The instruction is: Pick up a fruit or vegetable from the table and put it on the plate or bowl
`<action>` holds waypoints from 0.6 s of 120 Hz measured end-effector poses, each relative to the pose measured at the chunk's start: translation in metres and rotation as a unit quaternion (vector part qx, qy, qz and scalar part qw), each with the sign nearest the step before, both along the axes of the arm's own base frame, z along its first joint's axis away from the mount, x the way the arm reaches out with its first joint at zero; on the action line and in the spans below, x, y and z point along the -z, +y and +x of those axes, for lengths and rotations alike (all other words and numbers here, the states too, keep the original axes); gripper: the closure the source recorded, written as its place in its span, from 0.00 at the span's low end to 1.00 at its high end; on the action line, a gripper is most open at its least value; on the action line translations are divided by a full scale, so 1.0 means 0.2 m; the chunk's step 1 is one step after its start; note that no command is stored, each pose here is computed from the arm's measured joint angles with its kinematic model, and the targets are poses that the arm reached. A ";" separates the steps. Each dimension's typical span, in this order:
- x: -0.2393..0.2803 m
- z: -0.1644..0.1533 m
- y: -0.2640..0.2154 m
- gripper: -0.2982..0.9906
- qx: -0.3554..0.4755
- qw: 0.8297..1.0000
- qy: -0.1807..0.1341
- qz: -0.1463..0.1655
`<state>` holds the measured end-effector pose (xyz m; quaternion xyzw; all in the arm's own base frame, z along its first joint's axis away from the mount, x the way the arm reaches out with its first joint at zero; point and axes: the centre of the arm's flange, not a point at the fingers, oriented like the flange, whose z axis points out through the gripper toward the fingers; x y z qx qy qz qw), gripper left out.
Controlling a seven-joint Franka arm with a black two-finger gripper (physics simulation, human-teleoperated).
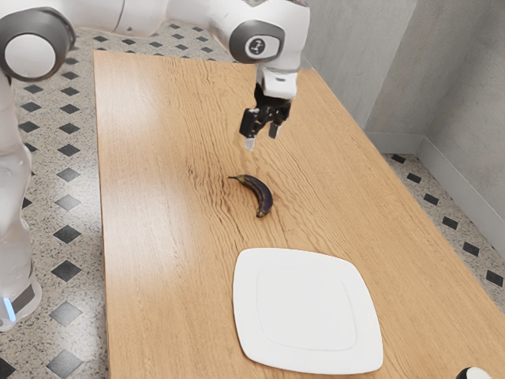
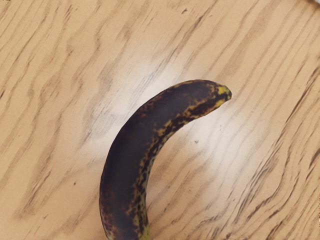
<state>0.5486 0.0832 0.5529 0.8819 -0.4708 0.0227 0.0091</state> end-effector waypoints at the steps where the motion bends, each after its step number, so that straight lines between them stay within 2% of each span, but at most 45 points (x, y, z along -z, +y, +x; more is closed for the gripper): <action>1: 0.00 0.00 0.00 0.23 0.003 1.000 0.000 0.000; 33: 0.15 -0.10 -0.09 0.23 0.089 0.996 0.000 -0.003; 72: 0.28 -0.06 -0.13 0.23 0.149 0.989 0.007 0.001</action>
